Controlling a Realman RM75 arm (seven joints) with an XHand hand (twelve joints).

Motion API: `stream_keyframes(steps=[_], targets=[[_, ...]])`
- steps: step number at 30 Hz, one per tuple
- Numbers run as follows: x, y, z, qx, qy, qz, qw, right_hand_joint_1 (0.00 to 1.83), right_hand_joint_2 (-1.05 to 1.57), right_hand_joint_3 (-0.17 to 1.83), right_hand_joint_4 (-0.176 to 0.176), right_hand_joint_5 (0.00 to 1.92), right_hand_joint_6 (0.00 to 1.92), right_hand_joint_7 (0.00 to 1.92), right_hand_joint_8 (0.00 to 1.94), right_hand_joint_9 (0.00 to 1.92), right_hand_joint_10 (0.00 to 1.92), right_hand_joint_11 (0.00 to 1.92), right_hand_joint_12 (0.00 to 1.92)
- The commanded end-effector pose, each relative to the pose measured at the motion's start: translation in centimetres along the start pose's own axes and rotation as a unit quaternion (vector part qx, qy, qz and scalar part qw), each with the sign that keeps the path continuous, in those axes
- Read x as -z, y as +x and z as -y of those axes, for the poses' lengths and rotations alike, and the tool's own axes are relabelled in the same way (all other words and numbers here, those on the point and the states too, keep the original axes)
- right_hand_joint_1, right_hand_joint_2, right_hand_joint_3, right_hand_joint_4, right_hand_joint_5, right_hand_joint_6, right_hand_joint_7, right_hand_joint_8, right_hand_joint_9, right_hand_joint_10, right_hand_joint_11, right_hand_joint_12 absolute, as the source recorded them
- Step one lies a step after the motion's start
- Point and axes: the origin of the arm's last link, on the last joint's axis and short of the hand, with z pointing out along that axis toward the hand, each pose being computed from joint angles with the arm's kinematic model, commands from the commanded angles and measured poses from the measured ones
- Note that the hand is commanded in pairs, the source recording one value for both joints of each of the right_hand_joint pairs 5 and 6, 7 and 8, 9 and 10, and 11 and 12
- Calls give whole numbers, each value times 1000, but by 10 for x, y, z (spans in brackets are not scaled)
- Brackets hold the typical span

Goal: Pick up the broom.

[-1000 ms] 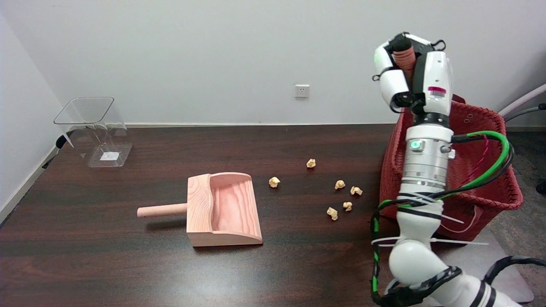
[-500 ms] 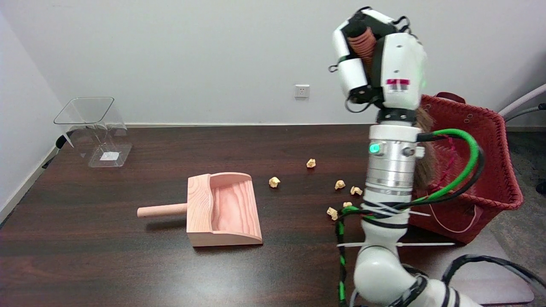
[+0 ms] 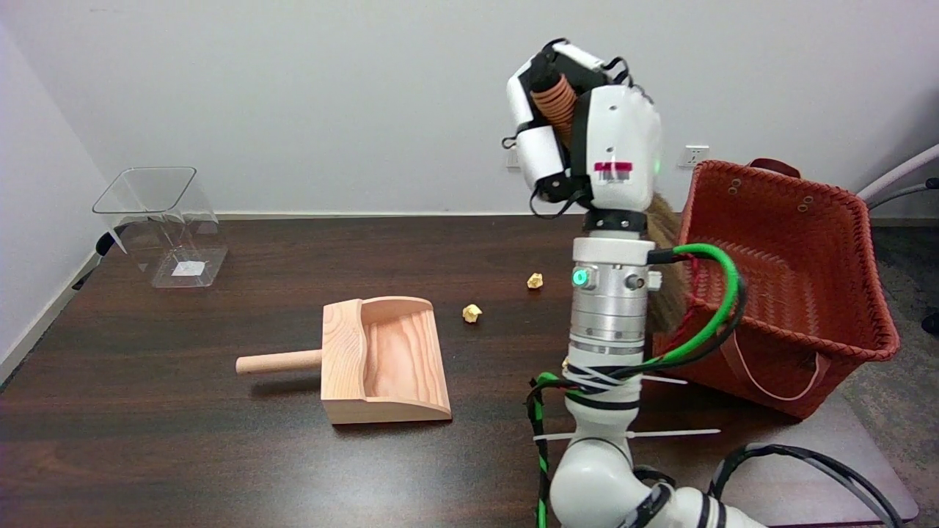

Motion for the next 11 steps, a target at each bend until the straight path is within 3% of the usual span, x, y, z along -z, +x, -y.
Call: stream_keyframes(steps=[1, 11], targets=[[18, -37, -25, -66, -32, 27, 997, 856, 1571, 460, 0, 1920, 1920, 1920, 1920, 1920, 1920, 1920, 1920], [32, -42, -77, -105, -74, 50, 991, 842, 1571, 530, 0, 1920, 1920, 1920, 1920, 1920, 1920, 1920, 1920]])
